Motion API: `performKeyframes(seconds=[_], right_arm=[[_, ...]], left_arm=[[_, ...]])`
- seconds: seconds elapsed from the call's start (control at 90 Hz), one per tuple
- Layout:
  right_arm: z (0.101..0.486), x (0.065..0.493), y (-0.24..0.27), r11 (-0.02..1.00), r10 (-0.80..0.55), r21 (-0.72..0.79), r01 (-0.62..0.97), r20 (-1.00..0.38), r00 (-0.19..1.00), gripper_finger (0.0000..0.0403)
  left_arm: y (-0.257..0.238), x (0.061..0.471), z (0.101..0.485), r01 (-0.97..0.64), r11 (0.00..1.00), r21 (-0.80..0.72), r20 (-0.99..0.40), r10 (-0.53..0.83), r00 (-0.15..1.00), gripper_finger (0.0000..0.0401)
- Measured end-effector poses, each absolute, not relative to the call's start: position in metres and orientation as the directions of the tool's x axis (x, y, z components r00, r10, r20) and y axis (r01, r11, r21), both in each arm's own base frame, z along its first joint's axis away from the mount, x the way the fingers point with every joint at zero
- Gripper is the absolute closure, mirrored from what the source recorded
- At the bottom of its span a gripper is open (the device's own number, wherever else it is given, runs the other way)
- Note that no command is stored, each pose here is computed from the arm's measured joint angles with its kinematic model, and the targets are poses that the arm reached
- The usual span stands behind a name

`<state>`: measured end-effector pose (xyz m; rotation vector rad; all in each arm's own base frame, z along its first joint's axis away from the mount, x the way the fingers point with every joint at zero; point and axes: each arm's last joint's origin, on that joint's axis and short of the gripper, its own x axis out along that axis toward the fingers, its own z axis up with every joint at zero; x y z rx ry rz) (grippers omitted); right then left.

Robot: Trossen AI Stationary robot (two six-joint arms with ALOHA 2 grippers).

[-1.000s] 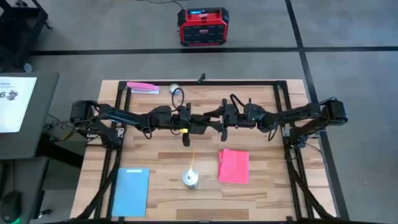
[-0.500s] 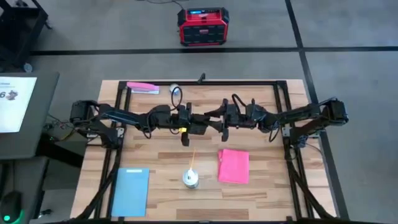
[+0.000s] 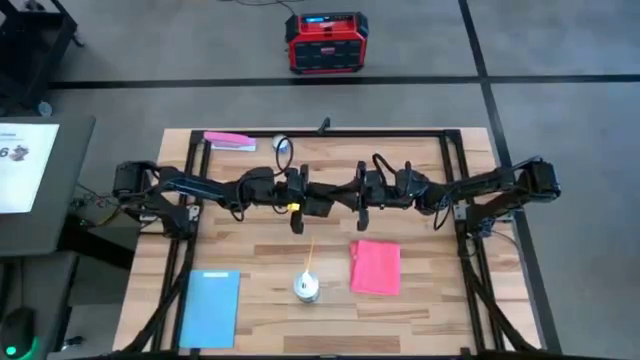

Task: Apply microfiber cloth
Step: Spray the back of the black cellphone using the spray bottle

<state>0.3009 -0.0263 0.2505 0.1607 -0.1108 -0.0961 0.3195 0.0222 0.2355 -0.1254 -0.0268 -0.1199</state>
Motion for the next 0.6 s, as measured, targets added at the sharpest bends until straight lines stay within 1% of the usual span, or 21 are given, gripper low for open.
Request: performKeyframes(seconds=[0.3,0.6], right_arm=[[0.2498,0.3011,-0.0259,0.983,-0.112,0.158,0.095,0.098,0.989,0.0383],[0.2471,0.3014,-0.0265,0.982,-0.127,0.149,0.115,0.078,0.989,0.0383]], left_arm=[[0.0217,0.3195,0.2343,0.120,0.979,-0.168,0.023,-0.118,0.993,0.0308],[0.0242,0.3186,0.2318,0.125,0.972,-0.198,-0.020,-0.132,0.991,0.0247]])
